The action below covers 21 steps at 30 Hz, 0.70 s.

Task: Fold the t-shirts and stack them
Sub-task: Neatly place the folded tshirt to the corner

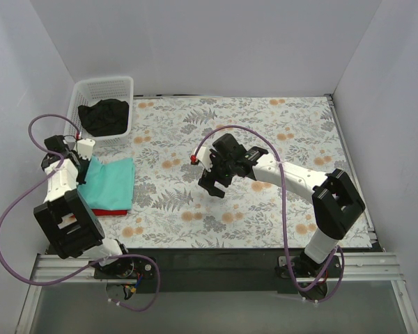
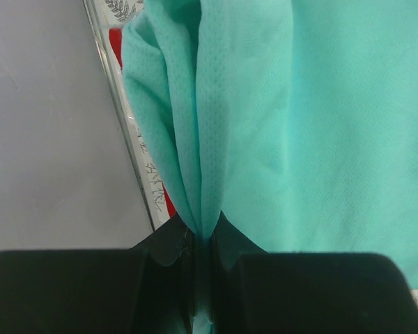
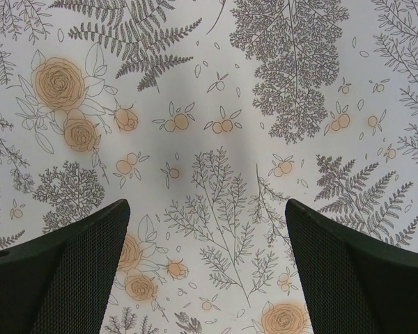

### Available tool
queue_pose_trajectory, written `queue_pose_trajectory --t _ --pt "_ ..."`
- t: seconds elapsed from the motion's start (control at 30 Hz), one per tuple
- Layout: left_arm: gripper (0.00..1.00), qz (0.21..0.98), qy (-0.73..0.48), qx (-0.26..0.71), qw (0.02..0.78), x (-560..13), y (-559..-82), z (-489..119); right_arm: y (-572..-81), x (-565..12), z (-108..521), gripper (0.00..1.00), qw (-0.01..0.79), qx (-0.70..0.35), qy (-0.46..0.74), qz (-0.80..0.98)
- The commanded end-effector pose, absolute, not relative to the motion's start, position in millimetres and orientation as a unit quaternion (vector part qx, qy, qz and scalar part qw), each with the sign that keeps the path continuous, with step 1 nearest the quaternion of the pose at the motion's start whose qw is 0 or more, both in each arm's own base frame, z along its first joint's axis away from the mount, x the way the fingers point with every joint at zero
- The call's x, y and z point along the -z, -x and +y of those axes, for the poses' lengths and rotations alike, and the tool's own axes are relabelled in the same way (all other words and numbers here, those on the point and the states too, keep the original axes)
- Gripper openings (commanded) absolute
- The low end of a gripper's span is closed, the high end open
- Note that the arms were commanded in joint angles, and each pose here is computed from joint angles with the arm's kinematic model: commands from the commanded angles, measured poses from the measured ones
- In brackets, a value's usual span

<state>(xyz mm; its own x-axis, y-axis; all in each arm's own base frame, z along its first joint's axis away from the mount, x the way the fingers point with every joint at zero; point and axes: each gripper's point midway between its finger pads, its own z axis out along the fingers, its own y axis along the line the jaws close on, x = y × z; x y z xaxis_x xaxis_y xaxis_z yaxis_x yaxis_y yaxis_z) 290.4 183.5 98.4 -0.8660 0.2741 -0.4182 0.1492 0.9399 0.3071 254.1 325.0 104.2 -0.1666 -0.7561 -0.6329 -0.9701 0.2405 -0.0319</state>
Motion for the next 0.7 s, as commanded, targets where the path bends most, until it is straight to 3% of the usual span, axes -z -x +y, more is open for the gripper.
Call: queue_pose_trajectory --t 0.0,0.53,0.57,0.67 --pt "0.0 0.945 -0.114 -0.176 0.251 -106.1 -299.2 204.3 -254.7 -110.9 328.6 0.98 0.28 -0.197 0.586 0.735" --pt "0.01 0.948 -0.094 -0.202 0.229 -103.8 -284.8 221.8 -254.3 -109.9 327.4 0.98 0.277 -0.194 0.587 0.736" --pt "0.19 0.946 -0.091 -0.205 0.234 -109.6 -287.0 224.1 -255.0 -110.5 326.9 0.98 0.278 -0.194 0.588 0.735" --pt "0.45 0.941 -0.083 -0.21 0.253 -133.2 -291.7 228.2 -254.4 -111.7 324.8 0.98 0.276 -0.19 0.589 0.735"
